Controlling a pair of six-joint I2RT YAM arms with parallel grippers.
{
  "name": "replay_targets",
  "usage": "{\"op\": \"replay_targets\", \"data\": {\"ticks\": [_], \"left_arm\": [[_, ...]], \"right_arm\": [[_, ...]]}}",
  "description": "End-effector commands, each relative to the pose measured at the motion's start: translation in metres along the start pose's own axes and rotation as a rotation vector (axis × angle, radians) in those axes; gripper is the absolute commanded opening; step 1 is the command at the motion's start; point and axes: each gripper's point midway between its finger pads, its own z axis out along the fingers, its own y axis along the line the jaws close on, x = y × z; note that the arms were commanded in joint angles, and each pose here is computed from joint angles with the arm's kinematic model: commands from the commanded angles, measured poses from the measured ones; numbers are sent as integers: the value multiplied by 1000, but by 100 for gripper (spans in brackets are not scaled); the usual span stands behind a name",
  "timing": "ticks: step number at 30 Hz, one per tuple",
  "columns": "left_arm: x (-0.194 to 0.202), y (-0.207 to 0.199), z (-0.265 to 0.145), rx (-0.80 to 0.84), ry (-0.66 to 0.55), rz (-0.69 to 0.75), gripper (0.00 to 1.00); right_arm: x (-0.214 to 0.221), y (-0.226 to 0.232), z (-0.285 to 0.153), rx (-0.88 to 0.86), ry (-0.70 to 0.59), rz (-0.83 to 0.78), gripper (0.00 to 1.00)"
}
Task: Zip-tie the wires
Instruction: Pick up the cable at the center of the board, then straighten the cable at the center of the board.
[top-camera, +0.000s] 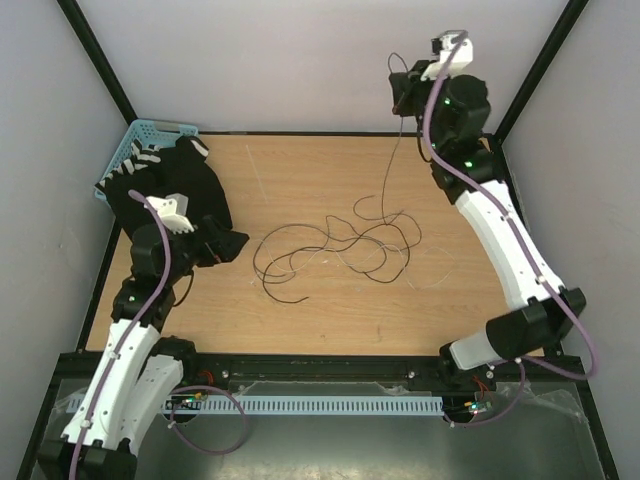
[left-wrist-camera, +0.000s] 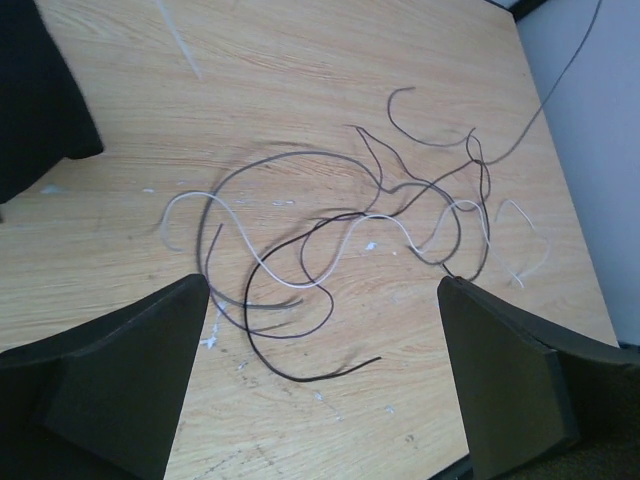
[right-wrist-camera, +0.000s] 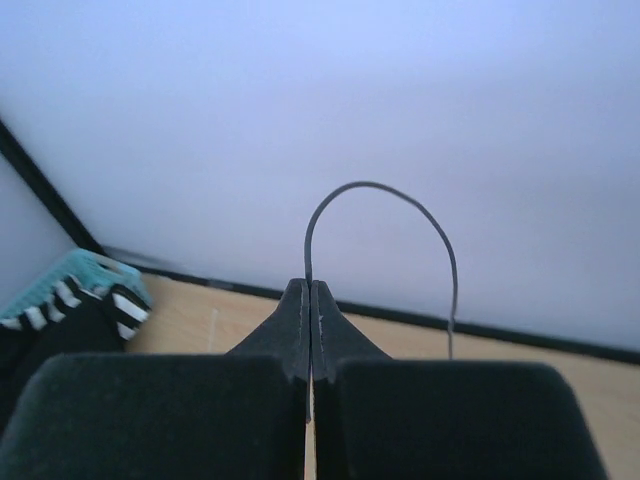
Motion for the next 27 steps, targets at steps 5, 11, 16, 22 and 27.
{"op": "replay_targets", "data": {"ticks": [5, 11, 16, 22, 27], "left_arm": [[-11, -39, 13, 200, 3, 26, 99], [-9, -58, 17, 265, 35, 36, 99], [-7, -63, 18, 277, 42, 43, 99], [-5, -65, 18, 286, 49, 46, 99], [-5, -78, 16, 358, 52, 91, 99]], "right_arm": [[-118, 61, -74, -293, -269, -11, 0], [-139, 88, -113, -439, -256, 26, 0], [-109, 93, -121, -484, -150, 29, 0], [-56, 97, -136, -543, 2, 68, 0], [-69, 115, -160, -649, -6, 113, 0]]}}
